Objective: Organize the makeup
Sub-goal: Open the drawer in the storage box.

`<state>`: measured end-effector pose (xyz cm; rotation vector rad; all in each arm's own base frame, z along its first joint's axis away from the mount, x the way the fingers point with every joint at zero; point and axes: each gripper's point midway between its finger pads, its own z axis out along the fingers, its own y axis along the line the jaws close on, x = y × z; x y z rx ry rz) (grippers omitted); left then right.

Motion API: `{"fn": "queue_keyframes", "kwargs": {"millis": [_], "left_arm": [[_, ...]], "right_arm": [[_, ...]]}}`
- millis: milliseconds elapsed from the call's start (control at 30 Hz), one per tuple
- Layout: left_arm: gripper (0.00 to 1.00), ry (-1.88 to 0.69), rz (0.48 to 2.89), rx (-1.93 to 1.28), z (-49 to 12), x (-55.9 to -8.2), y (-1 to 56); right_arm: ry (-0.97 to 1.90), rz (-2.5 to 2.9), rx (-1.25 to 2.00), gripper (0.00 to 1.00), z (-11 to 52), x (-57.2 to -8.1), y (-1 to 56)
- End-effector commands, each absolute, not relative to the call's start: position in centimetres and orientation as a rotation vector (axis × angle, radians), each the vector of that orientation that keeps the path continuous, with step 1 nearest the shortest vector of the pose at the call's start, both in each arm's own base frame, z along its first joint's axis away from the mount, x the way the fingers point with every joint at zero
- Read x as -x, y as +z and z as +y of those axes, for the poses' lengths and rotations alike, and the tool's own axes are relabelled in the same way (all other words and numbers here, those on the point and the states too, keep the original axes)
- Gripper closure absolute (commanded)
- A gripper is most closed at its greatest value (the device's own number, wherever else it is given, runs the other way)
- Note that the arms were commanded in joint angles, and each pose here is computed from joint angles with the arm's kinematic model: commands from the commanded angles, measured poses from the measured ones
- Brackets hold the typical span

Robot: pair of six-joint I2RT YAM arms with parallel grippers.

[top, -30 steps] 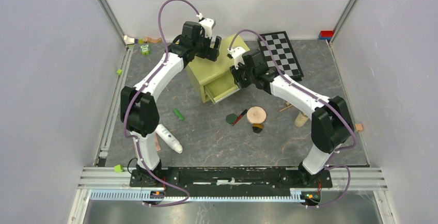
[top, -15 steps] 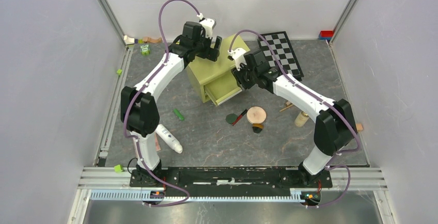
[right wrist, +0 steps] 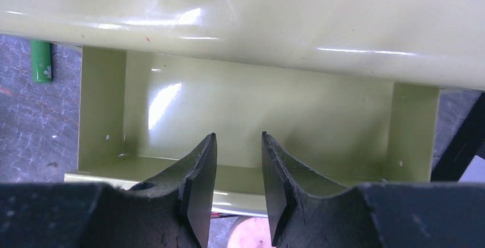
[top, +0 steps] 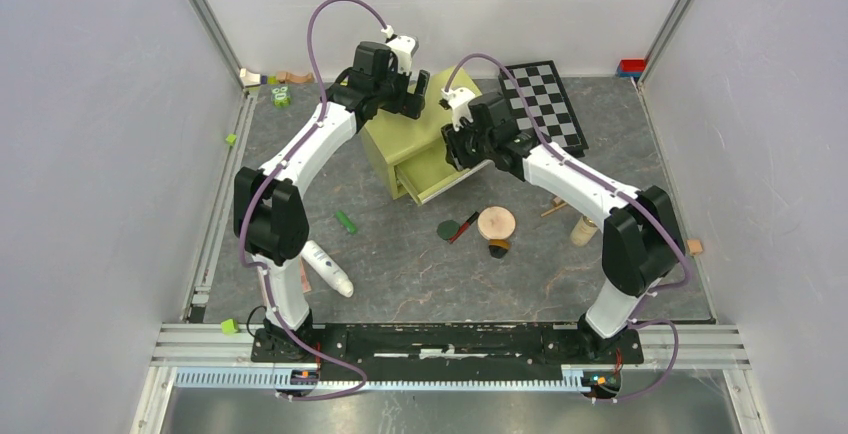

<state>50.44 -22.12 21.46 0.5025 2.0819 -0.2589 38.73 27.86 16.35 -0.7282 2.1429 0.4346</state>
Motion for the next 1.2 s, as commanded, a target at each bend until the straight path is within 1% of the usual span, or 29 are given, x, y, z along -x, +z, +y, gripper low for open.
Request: {"fn": "queue_keyframes", "kwargs": {"millis": [0,300,433,633,800,1000,1167], "left_arm": [[0.00,-0.219,2.212,-0.567,-21.5,-49.0,17.6],[0.00,-0.211,2.225,-0.566,-21.4,-49.1,16.9],[0.00,-0.206,2.231,-0.567,-21.4,-49.1,16.6],[0.00,-0.206,2.239,-0.570,-21.4,-49.2,16.3],[0.00,-0.206,2.240,-0.572,-21.4,-49.2,16.2],[0.00,-0.222,2.240,-0.570,-21.6,-49.1,16.3],[0.00,-0.224,2.236,-0.568,-21.7,-49.1,16.5]], "right_arm": [[0.480,2.145,0.715,0.59,28.7,-38.5,15.8],[0.342,2.268,0.894,0.60,26.1,-35.8,12.9],[0.269,2.301,0.924,0.61,24.7,-35.4,12.9],[0.285,2.317,0.921,0.59,24.9,-35.3,13.3],[0.168,2.261,0.753,0.56,24.0,-38.4,15.1],[0.141,2.226,0.620,0.56,22.5,-42.7,16.8],[0.144,2.282,0.614,0.56,21.3,-44.1,15.5]]}}
